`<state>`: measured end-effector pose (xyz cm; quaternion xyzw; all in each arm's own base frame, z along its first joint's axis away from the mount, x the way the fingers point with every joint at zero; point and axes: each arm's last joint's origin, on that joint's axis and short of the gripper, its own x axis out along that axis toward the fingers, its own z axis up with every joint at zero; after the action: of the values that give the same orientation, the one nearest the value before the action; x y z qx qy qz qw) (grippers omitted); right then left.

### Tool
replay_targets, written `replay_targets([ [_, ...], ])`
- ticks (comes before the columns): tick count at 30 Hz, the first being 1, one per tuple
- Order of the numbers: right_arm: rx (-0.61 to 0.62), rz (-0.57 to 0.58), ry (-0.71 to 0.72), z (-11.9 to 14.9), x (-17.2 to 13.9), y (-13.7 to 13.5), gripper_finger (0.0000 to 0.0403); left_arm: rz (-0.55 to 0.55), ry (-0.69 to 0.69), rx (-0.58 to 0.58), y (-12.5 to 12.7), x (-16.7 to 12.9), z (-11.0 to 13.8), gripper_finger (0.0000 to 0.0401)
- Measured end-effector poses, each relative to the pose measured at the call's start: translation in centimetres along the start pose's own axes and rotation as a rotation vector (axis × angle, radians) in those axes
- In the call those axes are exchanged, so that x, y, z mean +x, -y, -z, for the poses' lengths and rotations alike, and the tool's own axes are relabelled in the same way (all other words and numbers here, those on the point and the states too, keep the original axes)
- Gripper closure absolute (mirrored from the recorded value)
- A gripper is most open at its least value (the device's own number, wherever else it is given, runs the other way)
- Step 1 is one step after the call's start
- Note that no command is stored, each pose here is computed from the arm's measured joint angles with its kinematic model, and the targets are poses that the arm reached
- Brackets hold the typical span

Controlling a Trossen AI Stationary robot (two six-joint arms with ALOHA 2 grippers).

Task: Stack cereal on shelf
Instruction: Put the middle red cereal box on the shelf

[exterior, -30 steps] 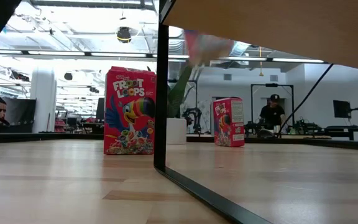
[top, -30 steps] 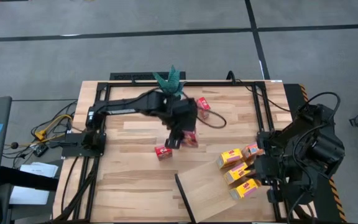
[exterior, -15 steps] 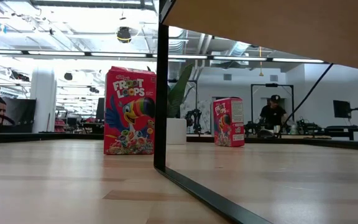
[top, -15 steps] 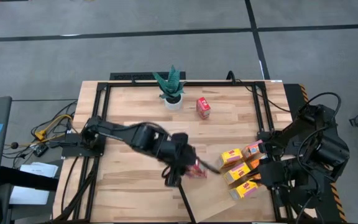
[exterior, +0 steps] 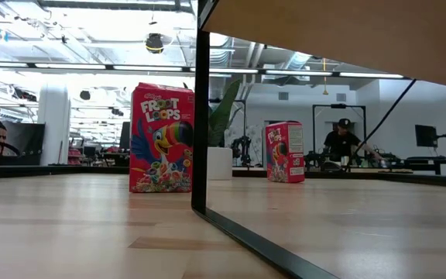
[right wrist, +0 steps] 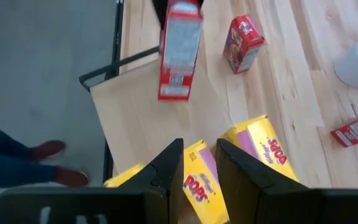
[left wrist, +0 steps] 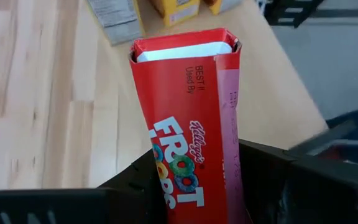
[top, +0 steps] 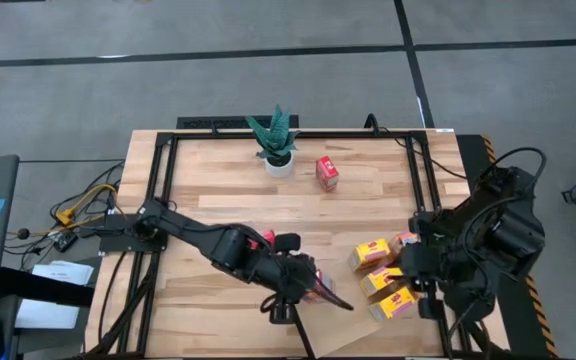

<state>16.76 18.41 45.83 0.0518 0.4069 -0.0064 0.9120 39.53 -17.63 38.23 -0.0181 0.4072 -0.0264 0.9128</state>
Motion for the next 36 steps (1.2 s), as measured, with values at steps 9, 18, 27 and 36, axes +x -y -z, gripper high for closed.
replay_targets([
  [9, 0.036, 0.004, 0.011, -0.5, 0.6, 0.0, 0.0285, 0.016, -0.022, -0.042, 1.2, 3.0, 0.4, 0.0257],
  [18, 0.041, -0.003, 0.015, -0.6, 0.8, -0.3, 0.0285, 0.065, 0.022, -0.060, 2.0, 3.4, 0.1, 0.0257],
  [27, 0.055, -0.021, 0.032, -0.8, 0.8, -0.5, 0.0285, 0.111, 0.011, -0.063, 2.2, 3.3, 0.1, 0.0231],
  [36, 0.059, -0.026, 0.036, -0.9, 0.8, -0.5, 0.0285, 0.129, 0.037, -0.090, 2.3, 3.2, -0.2, 0.0223],
])
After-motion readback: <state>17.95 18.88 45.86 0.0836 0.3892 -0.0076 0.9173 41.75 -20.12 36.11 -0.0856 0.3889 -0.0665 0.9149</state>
